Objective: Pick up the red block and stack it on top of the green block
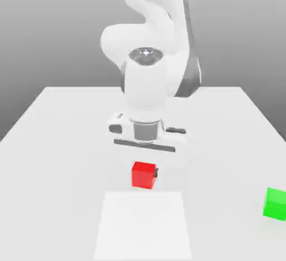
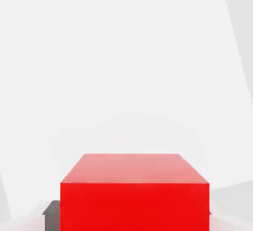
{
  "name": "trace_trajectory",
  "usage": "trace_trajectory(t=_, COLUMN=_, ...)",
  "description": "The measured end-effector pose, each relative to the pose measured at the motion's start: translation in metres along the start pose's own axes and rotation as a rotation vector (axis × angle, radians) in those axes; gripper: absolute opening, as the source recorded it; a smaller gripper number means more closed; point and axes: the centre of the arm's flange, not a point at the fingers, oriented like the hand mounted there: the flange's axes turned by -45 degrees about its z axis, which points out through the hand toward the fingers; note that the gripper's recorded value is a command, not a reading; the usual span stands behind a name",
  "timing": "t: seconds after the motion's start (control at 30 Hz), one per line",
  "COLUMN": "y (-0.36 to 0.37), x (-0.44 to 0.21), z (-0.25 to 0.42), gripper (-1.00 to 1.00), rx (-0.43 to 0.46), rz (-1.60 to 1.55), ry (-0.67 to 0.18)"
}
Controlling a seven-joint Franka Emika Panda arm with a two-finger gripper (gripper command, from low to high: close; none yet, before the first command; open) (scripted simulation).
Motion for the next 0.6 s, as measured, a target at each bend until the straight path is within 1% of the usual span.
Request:
trace_trajectory(t=0.17, y=-0.126, x=0.004, z=-0.013, gripper=-1.00, rx=-0.011, rz=-0.281, ry=0.001)
trace_trajectory(t=0.33, y=-0.244, x=-0.022, z=-0.031, gripper=-1.00, rx=0.005, rz=-0.504, ry=0.004)
trace_trajectory(t=0.4, y=-0.266, x=-0.028, z=-0.023, gripper=-1.00, rx=0.012, rz=-0.539, ry=0.006)
trace_trajectory(t=0.5, y=-0.273, x=-0.030, z=0.011, gripper=-1.00, rx=0.013, rz=-0.549, ry=0.007)
trace_trajectory(t=0.53, y=-0.273, x=-0.031, z=0.022, gripper=1.00, rx=0.014, rz=-0.550, ry=0.006)
trace_trajectory(t=0.6, y=-0.273, x=-0.031, z=0.022, gripper=1.00, rx=0.014, rz=-0.550, ry=0.006)
